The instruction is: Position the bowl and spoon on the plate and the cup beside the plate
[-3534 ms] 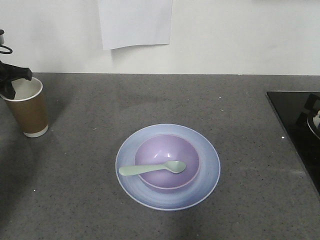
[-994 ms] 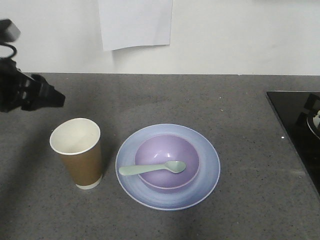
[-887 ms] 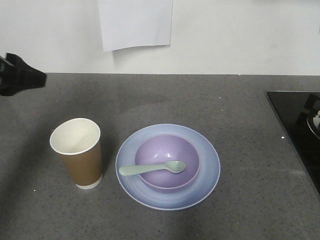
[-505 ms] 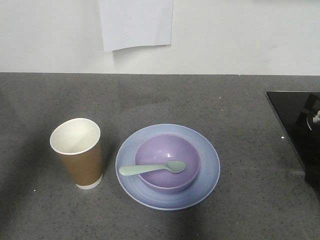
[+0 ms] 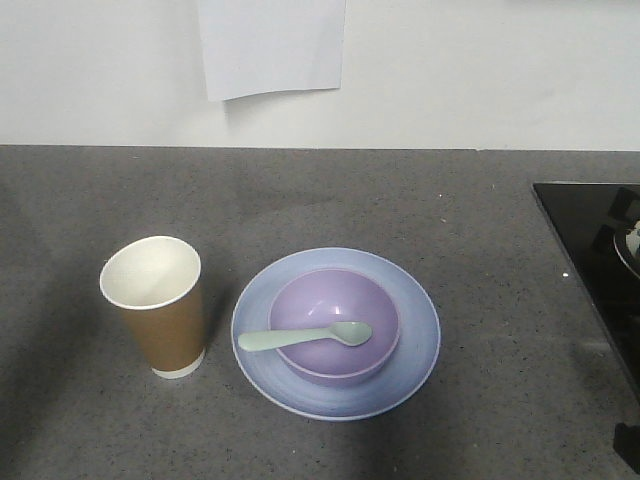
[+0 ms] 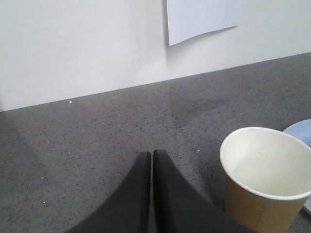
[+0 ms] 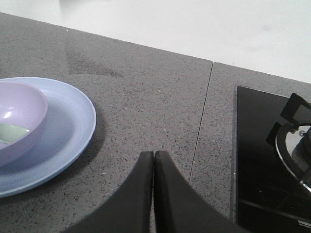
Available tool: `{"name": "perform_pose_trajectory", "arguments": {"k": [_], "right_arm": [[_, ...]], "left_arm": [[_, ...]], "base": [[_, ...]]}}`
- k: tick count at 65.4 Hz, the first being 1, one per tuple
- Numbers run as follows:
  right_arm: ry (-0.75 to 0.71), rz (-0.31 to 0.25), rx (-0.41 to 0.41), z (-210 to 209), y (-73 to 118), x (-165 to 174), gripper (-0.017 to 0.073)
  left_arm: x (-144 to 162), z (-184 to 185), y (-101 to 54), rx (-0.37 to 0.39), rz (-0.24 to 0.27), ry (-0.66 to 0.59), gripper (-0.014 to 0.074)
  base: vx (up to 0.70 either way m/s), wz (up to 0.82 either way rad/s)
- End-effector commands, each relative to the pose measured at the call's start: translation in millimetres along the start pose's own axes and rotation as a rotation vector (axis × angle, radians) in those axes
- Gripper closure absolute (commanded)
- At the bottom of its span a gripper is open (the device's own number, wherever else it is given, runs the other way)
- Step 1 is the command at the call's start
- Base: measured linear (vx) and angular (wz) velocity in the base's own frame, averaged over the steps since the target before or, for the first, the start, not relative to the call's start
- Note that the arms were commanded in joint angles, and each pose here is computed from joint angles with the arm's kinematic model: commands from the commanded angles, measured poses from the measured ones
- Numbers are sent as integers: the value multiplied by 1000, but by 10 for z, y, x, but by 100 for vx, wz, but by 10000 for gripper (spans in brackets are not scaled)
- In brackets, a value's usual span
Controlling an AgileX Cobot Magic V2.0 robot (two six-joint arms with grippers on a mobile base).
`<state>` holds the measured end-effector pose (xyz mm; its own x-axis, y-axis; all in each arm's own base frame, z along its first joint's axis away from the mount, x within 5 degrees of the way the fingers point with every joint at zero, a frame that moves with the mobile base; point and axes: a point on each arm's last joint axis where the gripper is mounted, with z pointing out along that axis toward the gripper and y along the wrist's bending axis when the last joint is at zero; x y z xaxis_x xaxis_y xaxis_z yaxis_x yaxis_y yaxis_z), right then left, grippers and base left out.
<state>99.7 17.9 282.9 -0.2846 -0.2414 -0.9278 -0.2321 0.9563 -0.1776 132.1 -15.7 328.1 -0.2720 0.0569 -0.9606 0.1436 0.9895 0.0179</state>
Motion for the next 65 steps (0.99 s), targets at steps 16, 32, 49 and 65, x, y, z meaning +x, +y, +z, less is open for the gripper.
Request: {"name": "perform_pose_trajectory", "arguments": {"k": [16,32,49,65], "right_arm": [[-97,1,24,-27,-35,-151,564],[-97,1,24,-27,-35,-151,564],[-97,1,24,-27,-35,-151,564],[-96,2,23,-27,-34,-150,564]], "left_arm": [[-149,-44,10,-11,-27,-107,601],[-150,-44,10,-11,-27,-108,601],[-93,-32,16,-20,23,-75,601],[565,-140,9,-46,21,-123,601]], "base": [[0,0],[0,0],[0,0],[0,0]]}}
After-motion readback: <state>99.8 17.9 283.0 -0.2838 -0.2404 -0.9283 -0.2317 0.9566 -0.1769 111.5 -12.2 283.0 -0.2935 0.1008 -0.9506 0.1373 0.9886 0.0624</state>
